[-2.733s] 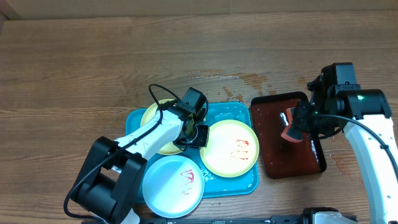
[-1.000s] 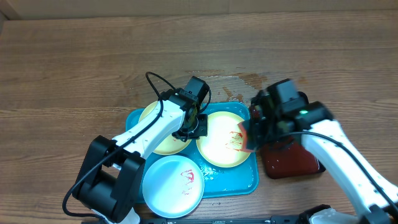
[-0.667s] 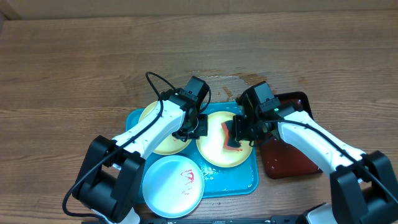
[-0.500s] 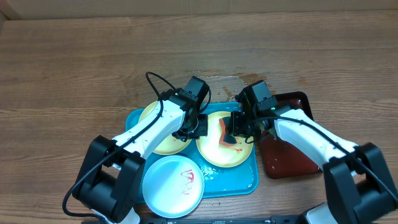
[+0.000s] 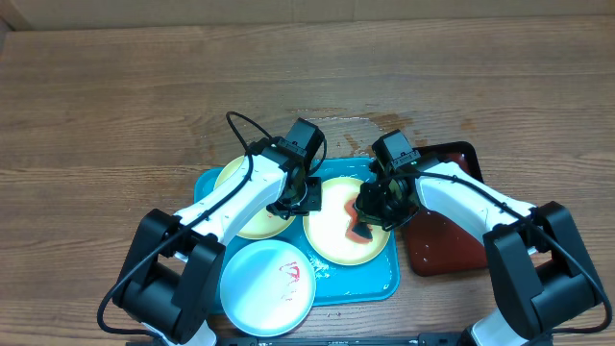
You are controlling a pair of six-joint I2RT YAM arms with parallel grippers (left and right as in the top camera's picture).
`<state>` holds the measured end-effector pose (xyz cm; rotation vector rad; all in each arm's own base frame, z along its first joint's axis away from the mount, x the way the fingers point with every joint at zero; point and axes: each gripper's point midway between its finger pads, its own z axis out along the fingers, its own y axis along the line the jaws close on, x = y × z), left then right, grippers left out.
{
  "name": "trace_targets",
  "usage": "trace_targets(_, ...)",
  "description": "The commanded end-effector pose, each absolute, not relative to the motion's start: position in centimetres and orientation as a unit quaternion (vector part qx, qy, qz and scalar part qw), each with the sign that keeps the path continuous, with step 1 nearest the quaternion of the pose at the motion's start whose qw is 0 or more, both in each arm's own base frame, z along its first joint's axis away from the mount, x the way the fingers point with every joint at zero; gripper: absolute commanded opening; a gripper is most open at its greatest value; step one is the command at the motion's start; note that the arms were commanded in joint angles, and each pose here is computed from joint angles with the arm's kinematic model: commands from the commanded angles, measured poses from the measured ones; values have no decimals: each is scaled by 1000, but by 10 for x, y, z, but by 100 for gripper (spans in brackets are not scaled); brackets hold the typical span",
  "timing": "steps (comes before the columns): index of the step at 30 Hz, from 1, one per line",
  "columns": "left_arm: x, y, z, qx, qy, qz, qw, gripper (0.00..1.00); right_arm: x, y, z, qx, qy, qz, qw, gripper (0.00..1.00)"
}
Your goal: Clean dirty plates on tray and stack at the side
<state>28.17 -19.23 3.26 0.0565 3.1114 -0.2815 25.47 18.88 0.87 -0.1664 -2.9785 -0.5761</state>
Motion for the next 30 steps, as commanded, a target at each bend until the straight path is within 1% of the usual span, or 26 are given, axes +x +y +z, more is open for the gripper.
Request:
trace_targets(1, 290, -196, 35, 20, 995, -93, 18, 4, 250, 159, -9, -40, -993, -105, 42, 4)
trace_targets(4, 291, -193, 35, 19, 996, -85, 22, 4, 253, 157, -8, -21, -994, -99, 35, 4)
trace_targets(10, 291, -193, 34, 19, 996, -84, 23, 4, 270, 128, 1, -41, -999, -6, 1, 4)
trace_targets(15, 291, -193, 34, 19, 996, -84, 23, 4, 286, 135, 13, -36, -999, -14, -21, 4)
trace_targets(18, 291, -194, 35, 19, 996, -85, 22, 4, 287, 152, 16, -9, -998, -60, -16, 4)
trace_targets(23, 291, -194, 35, 19, 996, -85, 23, 4, 277, 195, 27, 41, -982, -184, 13, 4)
trace_targets(27, 291, -196, 35, 22, 996, -88, 23, 4, 273, 221, 39, 50, -963, -264, 27, 4)
trace_targets(30, 289, -198, 35, 26, 996, -88, 23, 4, 272, 231, 46, 42, -954, -294, 36, 4)
